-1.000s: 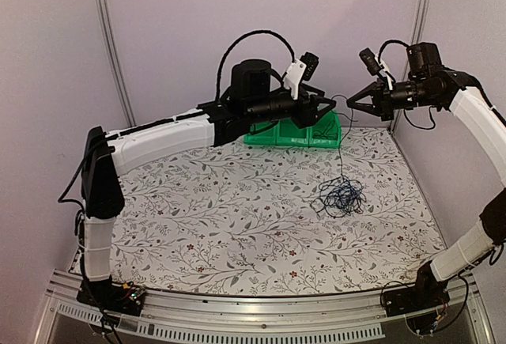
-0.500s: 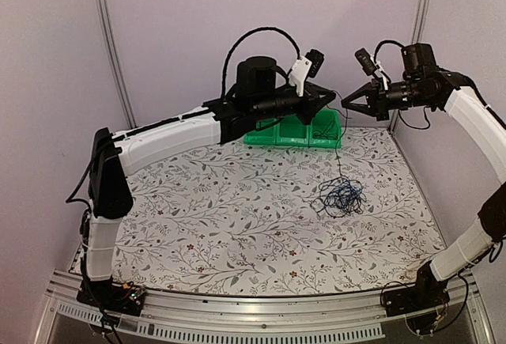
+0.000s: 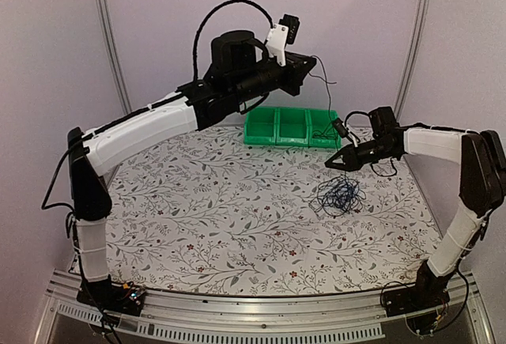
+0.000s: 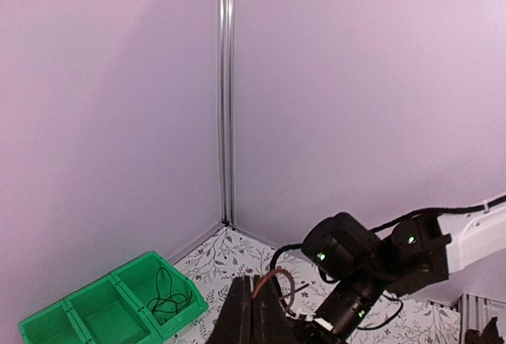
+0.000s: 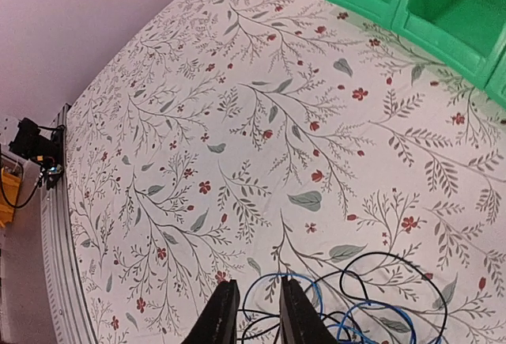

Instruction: Untangle the cables

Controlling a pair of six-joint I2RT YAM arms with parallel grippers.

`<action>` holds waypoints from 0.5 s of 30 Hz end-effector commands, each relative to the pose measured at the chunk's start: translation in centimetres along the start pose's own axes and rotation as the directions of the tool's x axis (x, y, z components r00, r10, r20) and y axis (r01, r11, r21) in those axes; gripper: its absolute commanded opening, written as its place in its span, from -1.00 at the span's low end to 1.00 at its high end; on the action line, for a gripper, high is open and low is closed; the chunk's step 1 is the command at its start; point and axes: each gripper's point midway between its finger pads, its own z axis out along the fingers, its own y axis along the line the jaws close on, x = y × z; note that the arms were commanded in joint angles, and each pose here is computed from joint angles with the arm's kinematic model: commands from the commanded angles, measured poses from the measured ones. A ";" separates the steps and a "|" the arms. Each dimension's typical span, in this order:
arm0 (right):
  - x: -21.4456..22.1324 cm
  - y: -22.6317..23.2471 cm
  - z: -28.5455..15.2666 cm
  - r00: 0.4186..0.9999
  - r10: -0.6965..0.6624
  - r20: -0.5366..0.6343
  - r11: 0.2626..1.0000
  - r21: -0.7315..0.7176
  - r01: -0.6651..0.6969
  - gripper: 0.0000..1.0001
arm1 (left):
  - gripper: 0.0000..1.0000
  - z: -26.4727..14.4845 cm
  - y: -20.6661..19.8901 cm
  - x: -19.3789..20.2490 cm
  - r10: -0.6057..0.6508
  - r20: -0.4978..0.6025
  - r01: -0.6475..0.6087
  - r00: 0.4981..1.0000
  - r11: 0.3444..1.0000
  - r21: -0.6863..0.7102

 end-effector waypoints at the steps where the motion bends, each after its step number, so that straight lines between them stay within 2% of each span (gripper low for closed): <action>1: 2.3 -2.6 2.4 0.994 0.108 -0.033 0.994 0.016 -0.108 -0.69 | -1.00 -4.0 0.7 -8.6 -0.017 0.173 0.033 0.985 0.995 -0.089; 3: 3.5 -3.9 2.8 0.984 0.172 -0.052 0.984 0.049 -0.170 -0.90 | -1.00 -5.3 1.1 -11.2 -0.002 0.220 0.030 0.975 0.992 -0.121; 5: 4.9 -5.3 3.1 0.962 0.263 -0.071 0.963 0.074 -0.257 -0.95 | -1.00 -6.7 1.7 -14.1 0.029 0.268 0.017 0.963 0.986 -0.167; 9: 7.3 -7.3 3.0 0.929 0.355 -0.100 0.929 0.145 -0.340 -0.93 | -1.00 -9.7 2.5 -19.3 0.104 0.342 -0.016 0.934 0.969 -0.248; 15: 10.4 -9.3 2.9 0.885 0.430 -0.178 0.891 0.242 -0.385 -0.72 | -1.00 -13.8 3.1 -24.8 0.179 0.441 -0.028 0.879 0.945 -0.327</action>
